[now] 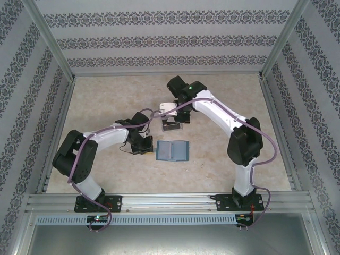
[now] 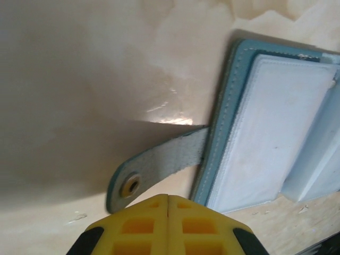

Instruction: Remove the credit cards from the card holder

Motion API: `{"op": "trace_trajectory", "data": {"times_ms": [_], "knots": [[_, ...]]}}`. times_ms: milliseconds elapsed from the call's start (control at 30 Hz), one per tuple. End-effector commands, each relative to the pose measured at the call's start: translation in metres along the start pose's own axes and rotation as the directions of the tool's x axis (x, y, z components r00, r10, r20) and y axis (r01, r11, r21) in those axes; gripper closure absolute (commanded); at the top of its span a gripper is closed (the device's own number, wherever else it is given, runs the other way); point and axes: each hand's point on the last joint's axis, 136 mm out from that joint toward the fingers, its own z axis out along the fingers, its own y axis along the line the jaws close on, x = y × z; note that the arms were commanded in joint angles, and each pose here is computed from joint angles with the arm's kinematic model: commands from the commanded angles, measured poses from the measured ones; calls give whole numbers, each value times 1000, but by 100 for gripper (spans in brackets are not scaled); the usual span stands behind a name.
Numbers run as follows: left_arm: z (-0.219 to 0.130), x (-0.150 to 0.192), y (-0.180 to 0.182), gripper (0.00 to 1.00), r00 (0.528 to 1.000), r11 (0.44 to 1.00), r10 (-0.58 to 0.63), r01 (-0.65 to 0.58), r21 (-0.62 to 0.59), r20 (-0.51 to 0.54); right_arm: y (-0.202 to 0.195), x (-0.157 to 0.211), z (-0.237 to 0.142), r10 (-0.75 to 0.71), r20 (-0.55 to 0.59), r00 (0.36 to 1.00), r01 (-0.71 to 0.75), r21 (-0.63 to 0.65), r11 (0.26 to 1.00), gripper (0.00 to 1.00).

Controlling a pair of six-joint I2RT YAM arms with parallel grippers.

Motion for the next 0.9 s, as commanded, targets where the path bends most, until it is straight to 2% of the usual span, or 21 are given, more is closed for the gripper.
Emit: {"op": "trace_trajectory", "data": {"times_ms": [0, 467, 867], "knots": [[-9, -6, 11, 99, 998, 999, -51, 50, 4, 45, -6, 4, 2, -52, -49, 997, 51, -26, 998, 100], [-22, 1, 41, 99, 988, 991, -137, 137, 7, 69, -42, -11, 23, -118, -86, 989, 118, -14, 993, 100], [-27, 4, 50, 99, 984, 987, -163, 163, 6, 72, -45, -11, 50, -139, -114, 984, 133, -57, 989, 100]]}}
